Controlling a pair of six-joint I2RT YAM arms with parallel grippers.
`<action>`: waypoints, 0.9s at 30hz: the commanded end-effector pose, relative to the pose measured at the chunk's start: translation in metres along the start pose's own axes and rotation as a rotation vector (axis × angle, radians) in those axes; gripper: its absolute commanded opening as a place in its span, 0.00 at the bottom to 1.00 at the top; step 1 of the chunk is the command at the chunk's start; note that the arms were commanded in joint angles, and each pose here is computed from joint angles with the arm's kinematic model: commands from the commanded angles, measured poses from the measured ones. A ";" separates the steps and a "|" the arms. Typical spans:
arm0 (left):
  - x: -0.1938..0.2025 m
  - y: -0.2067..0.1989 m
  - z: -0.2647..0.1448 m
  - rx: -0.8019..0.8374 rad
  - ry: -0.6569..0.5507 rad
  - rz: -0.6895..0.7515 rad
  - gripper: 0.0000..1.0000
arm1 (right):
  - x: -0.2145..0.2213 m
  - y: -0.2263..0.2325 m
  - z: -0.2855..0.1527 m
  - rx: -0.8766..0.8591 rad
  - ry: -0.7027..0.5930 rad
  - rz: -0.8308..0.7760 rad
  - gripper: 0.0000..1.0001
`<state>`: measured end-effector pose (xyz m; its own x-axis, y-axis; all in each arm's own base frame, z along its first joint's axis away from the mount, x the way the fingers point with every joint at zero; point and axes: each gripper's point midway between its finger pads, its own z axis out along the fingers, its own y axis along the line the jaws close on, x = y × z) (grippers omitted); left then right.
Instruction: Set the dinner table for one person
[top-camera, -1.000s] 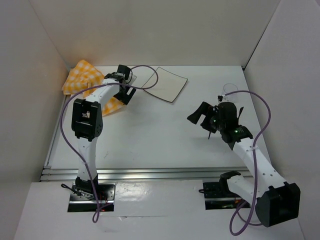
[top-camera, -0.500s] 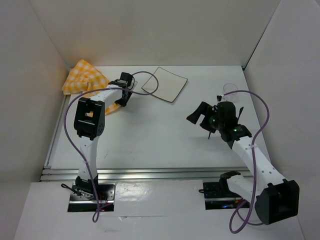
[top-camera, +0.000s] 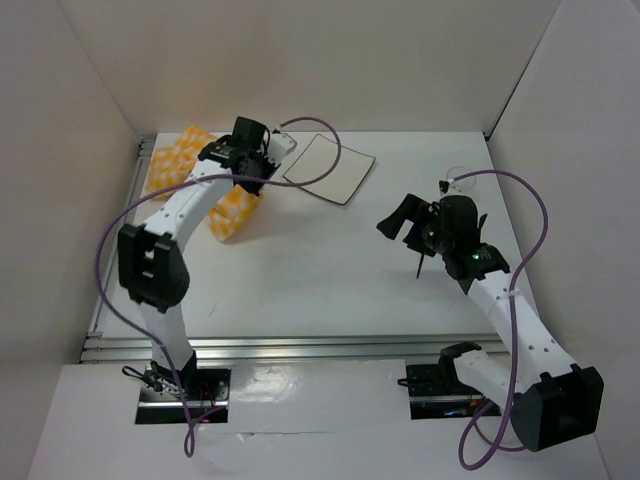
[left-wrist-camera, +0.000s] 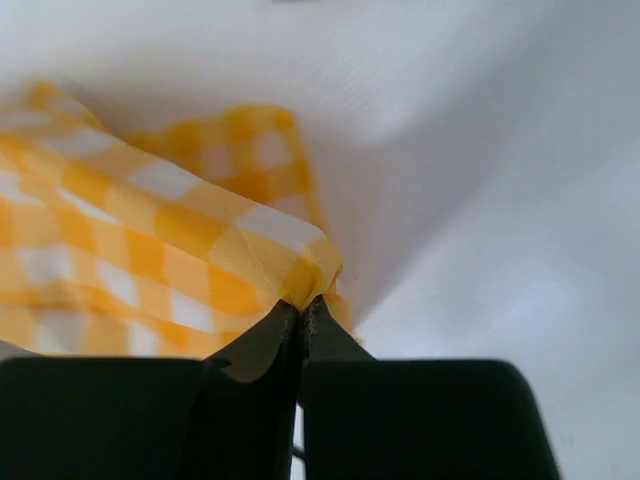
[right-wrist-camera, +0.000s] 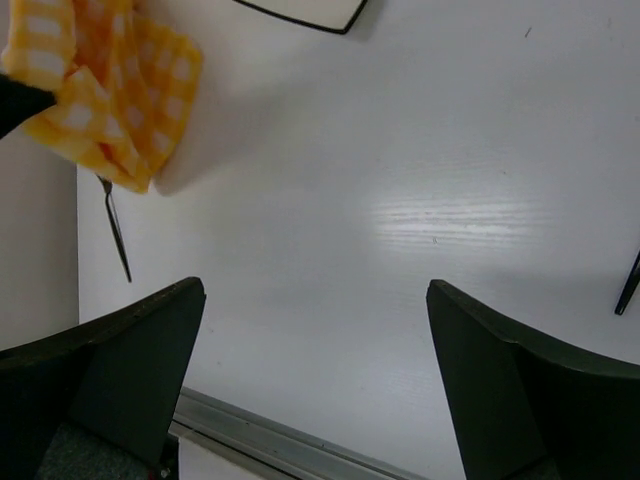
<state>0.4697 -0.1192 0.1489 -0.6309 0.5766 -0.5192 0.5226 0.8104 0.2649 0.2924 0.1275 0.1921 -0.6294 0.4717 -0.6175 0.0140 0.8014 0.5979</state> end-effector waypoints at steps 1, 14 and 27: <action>-0.022 -0.057 -0.105 0.209 -0.186 0.250 0.00 | -0.022 0.010 -0.003 0.006 -0.051 -0.045 1.00; 0.139 -0.179 -0.147 0.660 -0.037 0.484 0.00 | 0.008 0.012 0.028 -0.049 0.108 0.022 1.00; 0.226 -0.199 -0.178 0.848 0.071 0.783 0.00 | 0.041 0.076 0.136 -0.286 0.319 0.014 1.00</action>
<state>0.1450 -0.1449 0.1264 -0.0693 0.9043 -0.4211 0.9934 0.0238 -0.1124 0.3412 0.2200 0.1059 -0.8729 0.3318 -0.3577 -0.0062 0.7255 0.6882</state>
